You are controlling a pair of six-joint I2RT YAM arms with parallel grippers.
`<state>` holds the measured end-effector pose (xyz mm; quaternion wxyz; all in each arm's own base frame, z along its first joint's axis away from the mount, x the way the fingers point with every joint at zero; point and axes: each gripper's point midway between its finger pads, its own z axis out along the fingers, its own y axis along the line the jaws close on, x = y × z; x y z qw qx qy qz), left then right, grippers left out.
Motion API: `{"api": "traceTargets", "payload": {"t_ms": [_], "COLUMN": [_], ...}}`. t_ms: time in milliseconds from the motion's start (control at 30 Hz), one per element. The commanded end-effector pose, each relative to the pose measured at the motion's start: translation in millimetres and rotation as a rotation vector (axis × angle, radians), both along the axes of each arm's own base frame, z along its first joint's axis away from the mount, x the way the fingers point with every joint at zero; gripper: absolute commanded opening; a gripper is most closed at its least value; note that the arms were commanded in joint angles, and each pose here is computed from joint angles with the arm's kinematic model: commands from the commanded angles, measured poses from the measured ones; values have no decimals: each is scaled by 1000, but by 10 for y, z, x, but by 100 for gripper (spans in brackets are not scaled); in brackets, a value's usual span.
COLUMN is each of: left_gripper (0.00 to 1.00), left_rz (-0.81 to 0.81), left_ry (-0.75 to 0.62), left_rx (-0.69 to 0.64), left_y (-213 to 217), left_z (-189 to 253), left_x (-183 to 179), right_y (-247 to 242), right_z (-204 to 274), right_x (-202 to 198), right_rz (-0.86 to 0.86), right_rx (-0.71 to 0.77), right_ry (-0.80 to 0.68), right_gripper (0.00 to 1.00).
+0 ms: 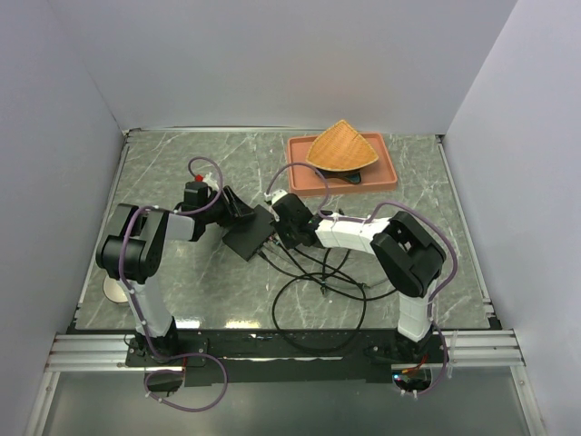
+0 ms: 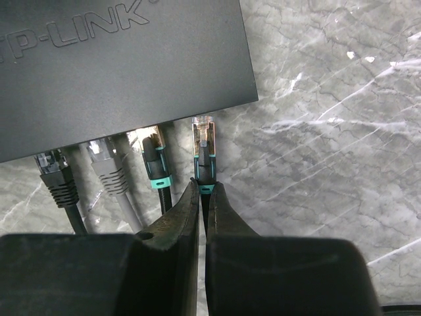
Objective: Insert the plug into the switch port
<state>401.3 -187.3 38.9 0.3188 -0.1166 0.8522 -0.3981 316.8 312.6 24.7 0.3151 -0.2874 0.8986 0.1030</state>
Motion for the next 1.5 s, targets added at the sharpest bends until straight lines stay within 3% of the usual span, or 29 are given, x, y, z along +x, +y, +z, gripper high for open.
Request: {"api": "traceTargets", "payload": {"t_ms": [0,367,933,1467], "left_gripper": [55,54,55,65], "left_rz": [-23,-40,-83,-108], "left_ry": [27,17,-8,-29], "left_rx": [24,21,24,8], "left_y": [-21,-56,-151,-200], "left_z": [-107,-77,-38,-24], "left_x": [-46,-57,-72,-68], "right_y": [182,196,257,341], "right_z": [347,276,255,466], "right_x": [128,283,256,329], "right_rz": [-12,-33,262,373], "right_rx": [85,29,-42,16], "right_ry": [-78,-100,-190,-255], "right_gripper": [0,0,0,0]}}
